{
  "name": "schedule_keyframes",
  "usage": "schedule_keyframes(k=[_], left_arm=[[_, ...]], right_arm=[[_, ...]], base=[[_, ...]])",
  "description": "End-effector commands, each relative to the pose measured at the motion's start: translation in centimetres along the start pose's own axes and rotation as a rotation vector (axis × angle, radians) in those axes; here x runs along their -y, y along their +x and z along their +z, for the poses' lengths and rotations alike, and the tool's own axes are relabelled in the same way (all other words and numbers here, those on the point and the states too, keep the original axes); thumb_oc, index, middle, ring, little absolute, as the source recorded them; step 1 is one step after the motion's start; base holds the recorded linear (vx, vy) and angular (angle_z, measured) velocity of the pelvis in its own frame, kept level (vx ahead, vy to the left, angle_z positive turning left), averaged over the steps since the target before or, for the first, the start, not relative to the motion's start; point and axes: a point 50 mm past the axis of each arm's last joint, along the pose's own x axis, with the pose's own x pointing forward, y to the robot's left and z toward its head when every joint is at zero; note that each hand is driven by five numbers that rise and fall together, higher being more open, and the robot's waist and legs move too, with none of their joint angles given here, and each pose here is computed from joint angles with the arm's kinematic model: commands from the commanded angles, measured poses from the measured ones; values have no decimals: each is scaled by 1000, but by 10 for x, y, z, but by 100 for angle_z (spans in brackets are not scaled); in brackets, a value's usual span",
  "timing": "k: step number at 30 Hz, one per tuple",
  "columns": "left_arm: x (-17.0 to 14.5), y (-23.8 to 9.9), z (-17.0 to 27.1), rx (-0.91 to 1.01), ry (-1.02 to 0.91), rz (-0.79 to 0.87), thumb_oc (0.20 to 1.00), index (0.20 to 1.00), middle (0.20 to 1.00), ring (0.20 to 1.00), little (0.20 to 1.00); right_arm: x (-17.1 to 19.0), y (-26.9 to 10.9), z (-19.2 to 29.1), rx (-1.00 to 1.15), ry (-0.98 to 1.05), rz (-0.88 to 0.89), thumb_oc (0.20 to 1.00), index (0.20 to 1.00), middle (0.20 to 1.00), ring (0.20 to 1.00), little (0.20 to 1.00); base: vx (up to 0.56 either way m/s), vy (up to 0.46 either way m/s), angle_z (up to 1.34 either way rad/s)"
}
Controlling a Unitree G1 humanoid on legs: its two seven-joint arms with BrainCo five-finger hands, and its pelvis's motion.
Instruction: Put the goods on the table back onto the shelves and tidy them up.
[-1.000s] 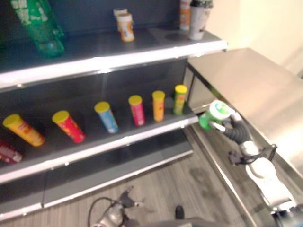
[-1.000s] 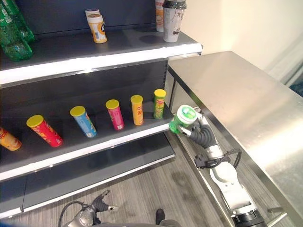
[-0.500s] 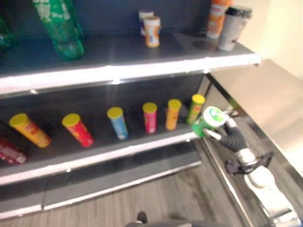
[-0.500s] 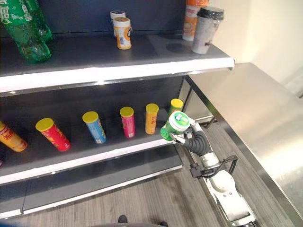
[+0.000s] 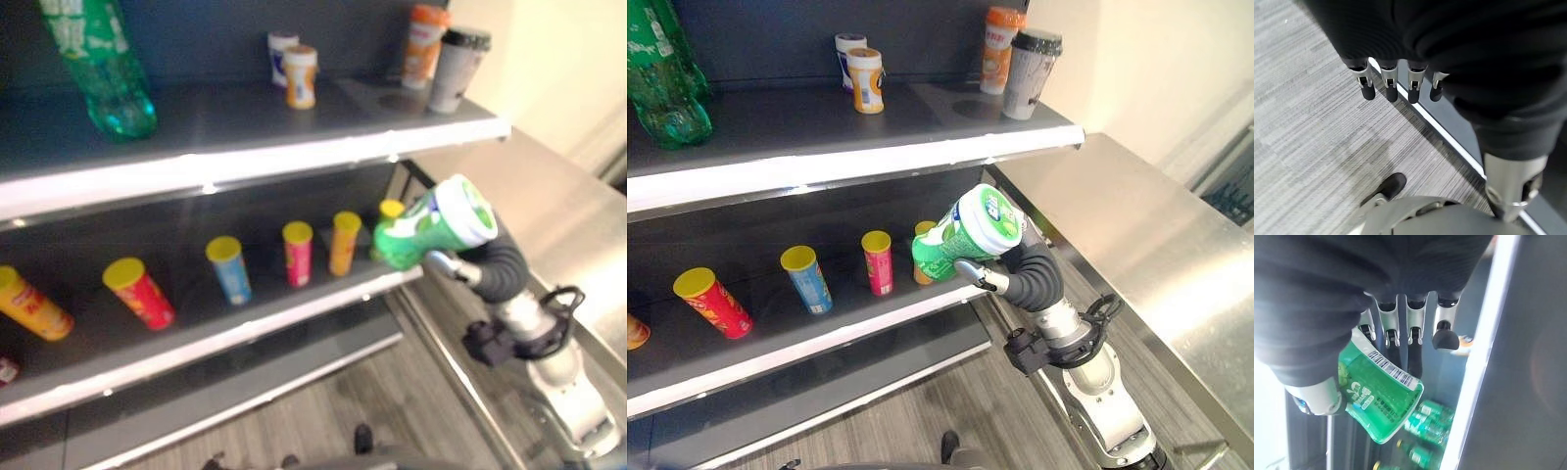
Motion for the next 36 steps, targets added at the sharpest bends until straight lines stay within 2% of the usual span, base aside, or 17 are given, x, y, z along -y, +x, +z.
schedule_keyframes(k=[1, 4, 9, 16, 28, 36], left_arm=[[6, 2, 14, 41, 31, -31, 1000, 1000, 1000, 1000, 1000], [15, 1, 16, 49, 63, -66, 1000, 1000, 1000, 1000, 1000], [12, 1, 12, 22, 41, -54, 1000, 1000, 1000, 1000, 1000], [14, 0, 2, -30, 41, -66, 1000, 1000, 1000, 1000, 1000], [21, 0, 9, -9, 79, -105, 1000, 1000, 1000, 1000, 1000], [15, 1, 6, -29, 84, -97, 1000, 1000, 1000, 1000, 1000]], right_arm=[[6, 15, 20, 122, -19, 63, 200, 200, 200, 200, 200], [5, 33, 30, 175, -76, 141, 200, 200, 200, 200, 200], [2, 51, 36, 221, -111, 190, 200, 200, 200, 200, 200], [-4, 99, 30, 232, -157, 253, 200, 200, 200, 200, 200], [-16, 174, -5, 36, -216, 350, 200, 200, 200, 200, 200], [-15, 215, -26, -66, -300, 269, 200, 200, 200, 200, 200]], base=[[29, -66, 8], [13, -58, 8], [-5, -47, 7], [-9, -21, 4], [0, 0, 0], [0, 0, 0]])
